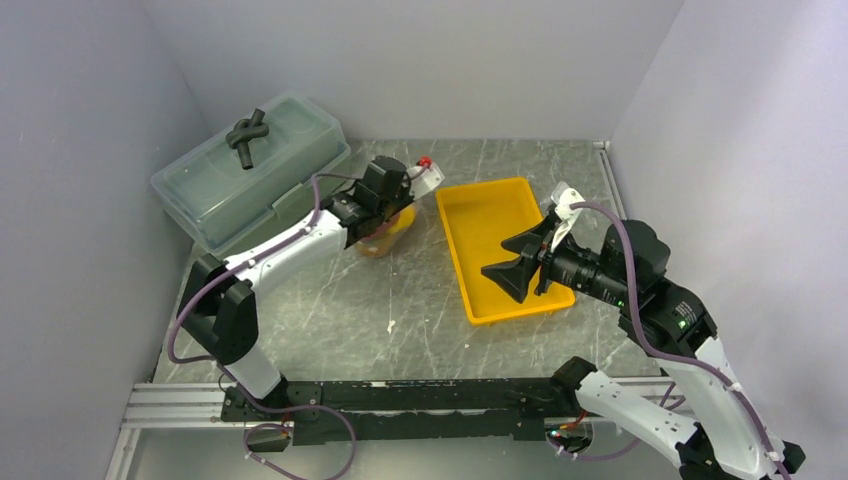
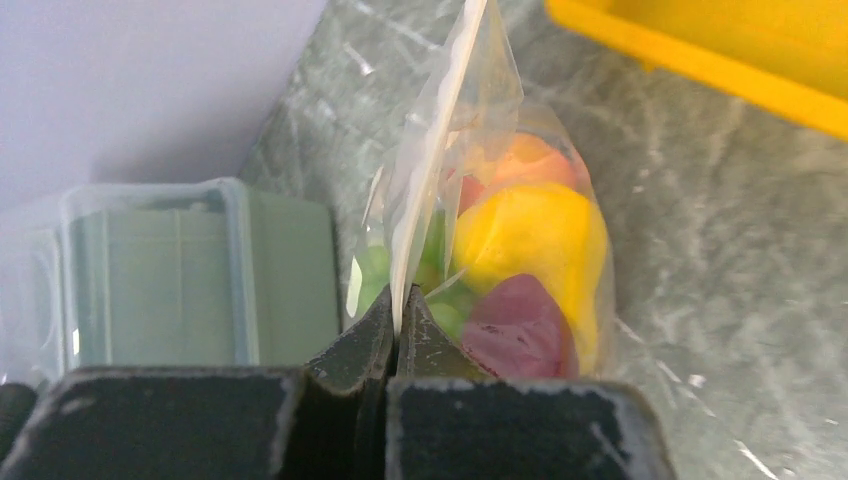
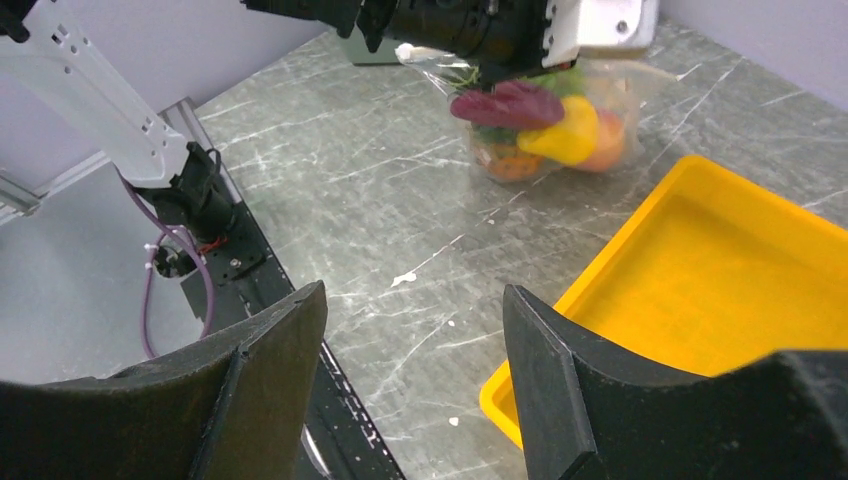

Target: Place the food in the zip-top bag and seal the zipper

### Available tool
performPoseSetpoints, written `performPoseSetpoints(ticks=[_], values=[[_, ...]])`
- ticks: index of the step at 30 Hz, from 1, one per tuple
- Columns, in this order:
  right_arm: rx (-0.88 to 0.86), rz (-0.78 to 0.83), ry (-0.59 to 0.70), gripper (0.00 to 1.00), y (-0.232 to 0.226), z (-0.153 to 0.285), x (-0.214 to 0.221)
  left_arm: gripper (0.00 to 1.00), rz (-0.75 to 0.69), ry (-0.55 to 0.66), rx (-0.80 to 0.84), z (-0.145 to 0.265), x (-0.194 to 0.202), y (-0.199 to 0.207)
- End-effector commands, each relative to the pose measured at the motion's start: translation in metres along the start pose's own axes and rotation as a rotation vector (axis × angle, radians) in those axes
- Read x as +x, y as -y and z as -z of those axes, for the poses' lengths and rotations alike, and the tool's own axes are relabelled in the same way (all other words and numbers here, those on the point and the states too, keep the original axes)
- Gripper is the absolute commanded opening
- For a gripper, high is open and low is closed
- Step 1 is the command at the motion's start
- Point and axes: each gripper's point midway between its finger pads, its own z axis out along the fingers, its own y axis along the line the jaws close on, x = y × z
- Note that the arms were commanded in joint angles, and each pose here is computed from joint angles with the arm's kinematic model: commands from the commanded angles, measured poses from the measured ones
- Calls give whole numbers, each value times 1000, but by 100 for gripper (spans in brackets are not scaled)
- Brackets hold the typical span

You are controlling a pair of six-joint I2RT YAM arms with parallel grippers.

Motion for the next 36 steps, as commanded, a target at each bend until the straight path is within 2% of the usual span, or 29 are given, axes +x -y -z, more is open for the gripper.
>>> performPoseSetpoints(ticks=[1, 7, 18, 31, 36], values=[[13, 13, 32, 69, 2, 2, -4, 0, 41, 58, 71, 12, -25, 32], [14, 22, 31, 69, 3, 2, -2, 0, 83, 5, 128, 21, -14, 64], [45, 10, 27, 70, 9, 0, 0, 0, 302, -122, 236, 38, 16, 113], [76, -15, 5, 71, 16, -6, 6, 0, 454, -202, 284, 61, 44, 146], [126, -39, -6, 71, 27, -14, 14, 12, 519, -208, 298, 73, 53, 152]])
